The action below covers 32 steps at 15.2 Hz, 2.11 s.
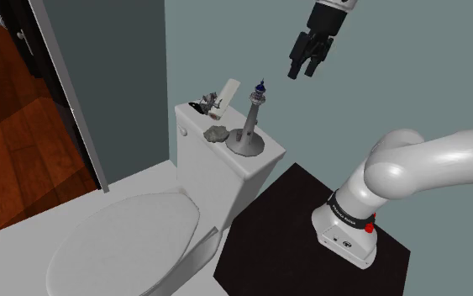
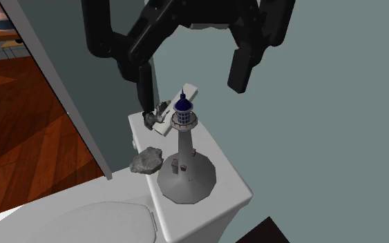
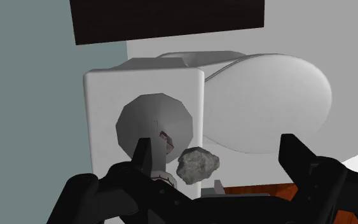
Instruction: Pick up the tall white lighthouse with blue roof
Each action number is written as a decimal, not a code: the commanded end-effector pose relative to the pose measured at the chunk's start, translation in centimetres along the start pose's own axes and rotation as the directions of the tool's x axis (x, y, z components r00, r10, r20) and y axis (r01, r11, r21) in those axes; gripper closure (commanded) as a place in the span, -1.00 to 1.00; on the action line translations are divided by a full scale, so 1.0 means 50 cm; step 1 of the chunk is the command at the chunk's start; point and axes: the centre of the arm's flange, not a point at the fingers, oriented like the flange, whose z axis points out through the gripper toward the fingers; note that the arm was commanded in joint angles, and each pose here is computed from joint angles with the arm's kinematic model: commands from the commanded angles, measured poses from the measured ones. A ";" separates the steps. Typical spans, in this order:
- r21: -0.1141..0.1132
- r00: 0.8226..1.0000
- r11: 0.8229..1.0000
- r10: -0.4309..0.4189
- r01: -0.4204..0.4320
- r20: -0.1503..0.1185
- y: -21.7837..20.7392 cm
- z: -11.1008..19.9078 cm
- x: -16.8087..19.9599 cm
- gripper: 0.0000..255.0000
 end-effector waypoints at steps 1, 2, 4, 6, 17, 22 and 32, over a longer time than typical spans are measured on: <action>0.000 1.000 1.000 0.000 0.000 0.000 0.000 0.000 0.000 -1.00; -0.020 1.000 1.000 0.008 -0.009 -0.029 -0.002 0.022 0.006 -1.00; -0.060 0.996 0.998 0.022 -0.028 -0.089 -0.004 0.064 0.019 -1.00; -0.098 0.988 0.994 0.034 -0.049 -0.148 -0.004 0.106 0.035 -1.00; -0.250 0.910 0.953 0.054 -0.169 -0.412 0.022 0.290 0.135 -1.00; -0.250 0.910 0.953 0.054 -0.169 -0.412 0.027 0.343 0.134 -1.00; -0.250 0.910 0.953 0.054 -0.169 -0.412 0.029 0.360 0.135 1.00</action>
